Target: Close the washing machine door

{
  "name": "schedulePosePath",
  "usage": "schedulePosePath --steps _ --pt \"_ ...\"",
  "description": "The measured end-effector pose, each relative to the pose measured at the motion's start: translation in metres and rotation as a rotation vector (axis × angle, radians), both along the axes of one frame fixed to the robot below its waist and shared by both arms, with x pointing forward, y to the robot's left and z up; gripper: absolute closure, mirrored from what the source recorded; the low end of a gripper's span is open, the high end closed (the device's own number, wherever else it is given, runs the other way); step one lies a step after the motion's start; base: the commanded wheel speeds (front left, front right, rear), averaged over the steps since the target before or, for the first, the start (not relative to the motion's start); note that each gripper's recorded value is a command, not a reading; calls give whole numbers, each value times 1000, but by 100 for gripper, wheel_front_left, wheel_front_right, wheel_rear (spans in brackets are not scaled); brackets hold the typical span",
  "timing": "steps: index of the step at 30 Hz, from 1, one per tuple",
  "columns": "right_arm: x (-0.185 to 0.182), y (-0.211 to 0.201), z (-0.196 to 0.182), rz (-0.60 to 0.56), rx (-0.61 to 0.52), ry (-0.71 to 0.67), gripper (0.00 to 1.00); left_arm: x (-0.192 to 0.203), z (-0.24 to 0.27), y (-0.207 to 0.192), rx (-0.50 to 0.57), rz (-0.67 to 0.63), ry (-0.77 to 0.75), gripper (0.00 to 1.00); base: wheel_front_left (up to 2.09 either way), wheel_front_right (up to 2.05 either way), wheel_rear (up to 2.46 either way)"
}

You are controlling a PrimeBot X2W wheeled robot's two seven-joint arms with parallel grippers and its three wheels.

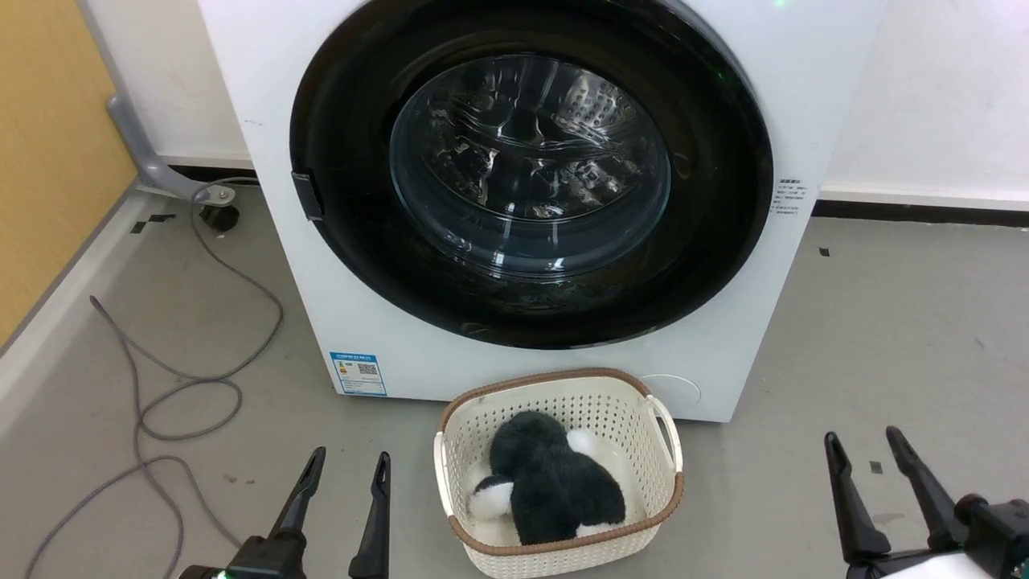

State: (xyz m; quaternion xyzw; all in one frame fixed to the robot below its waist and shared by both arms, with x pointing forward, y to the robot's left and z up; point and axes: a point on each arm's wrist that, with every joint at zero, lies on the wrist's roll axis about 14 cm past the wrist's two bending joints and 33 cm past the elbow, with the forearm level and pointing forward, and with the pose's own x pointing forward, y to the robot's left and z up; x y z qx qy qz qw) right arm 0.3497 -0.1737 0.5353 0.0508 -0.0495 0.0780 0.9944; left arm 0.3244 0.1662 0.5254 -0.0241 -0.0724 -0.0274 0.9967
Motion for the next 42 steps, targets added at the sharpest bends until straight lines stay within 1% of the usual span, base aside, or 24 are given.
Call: schedulePosePath --steps 10,13,14,42 --pt "-3 4 -6 5 -12 14 0 -2 -6 3 -12 9 18 0 0 0 0" --pt "-3 5 -5 3 -7 9 0 -2 -9 3 -35 11 28 0 0 0 0" --pt "-3 5 -6 3 -7 10 100 -2 -9 3 -37 11 30 100 0 0 0" --pt "-2 5 -11 -3 -33 40 100 4 -13 3 -19 10 68 100 0 0 0"
